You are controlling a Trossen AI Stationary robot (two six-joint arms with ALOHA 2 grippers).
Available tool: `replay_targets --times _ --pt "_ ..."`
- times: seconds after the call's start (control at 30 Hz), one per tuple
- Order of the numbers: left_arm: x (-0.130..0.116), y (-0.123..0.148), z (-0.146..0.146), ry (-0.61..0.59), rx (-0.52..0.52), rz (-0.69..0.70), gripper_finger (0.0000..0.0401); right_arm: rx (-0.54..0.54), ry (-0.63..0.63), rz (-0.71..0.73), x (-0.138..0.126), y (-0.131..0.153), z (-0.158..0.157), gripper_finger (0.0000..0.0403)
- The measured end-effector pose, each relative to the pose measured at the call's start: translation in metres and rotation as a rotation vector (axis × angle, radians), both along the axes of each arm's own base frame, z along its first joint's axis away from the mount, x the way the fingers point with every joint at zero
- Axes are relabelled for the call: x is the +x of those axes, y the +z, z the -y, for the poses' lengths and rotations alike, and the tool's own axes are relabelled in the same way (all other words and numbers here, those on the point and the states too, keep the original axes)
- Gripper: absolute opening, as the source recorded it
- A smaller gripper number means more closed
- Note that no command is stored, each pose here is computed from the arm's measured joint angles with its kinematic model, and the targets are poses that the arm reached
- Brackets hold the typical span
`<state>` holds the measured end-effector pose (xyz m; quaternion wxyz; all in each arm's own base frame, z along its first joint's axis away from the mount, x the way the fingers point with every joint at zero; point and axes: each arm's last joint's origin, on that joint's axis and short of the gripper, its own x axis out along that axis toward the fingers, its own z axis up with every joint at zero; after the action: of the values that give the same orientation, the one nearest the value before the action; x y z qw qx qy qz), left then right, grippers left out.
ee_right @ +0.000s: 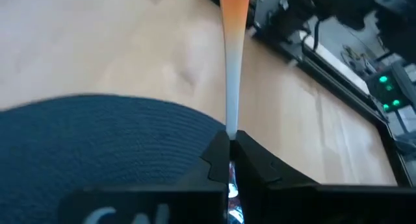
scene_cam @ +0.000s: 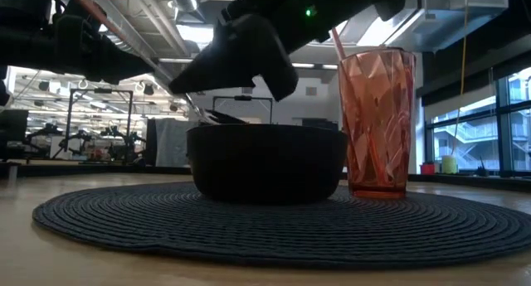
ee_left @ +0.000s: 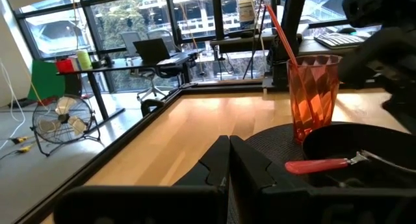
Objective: Pick & Place Utensil
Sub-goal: Put the orange spoon into the black bowl
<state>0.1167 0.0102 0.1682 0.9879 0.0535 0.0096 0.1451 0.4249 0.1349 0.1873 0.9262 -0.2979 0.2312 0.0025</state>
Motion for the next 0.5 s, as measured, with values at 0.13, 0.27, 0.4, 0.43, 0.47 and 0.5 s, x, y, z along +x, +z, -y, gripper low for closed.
replay_targets --times 0.13,0.27,0.4,0.43,0.47,0.5 --pt "0.0 0.0 0.0 -0.001 0.001 -0.001 0.0004 -0.003 -0.035 -0.02 -0.0003 -0.0023 0.0041 0.001" --pt "0.0 0.0 0.0 0.0 0.002 -0.001 0.0004 0.025 -0.065 -0.042 -0.0011 -0.0048 0.0066 0.001" --pt "0.0 0.0 0.0 -0.001 0.002 -0.001 0.0004 0.06 -0.063 -0.05 -0.0012 -0.0057 0.0072 0.001" --pt "0.0 0.0 0.0 0.0 0.002 -0.001 0.0004 0.07 -0.055 -0.052 -0.0012 -0.0058 0.0069 0.001" --pt "0.0 0.0 0.0 0.0 0.002 -0.001 0.0004 0.076 -0.052 -0.053 -0.0011 -0.0058 0.0068 0.001" --pt "0.0 0.0 0.0 -0.001 0.002 -0.001 0.0004 0.079 -0.051 -0.053 -0.0011 -0.0058 0.0069 0.001"
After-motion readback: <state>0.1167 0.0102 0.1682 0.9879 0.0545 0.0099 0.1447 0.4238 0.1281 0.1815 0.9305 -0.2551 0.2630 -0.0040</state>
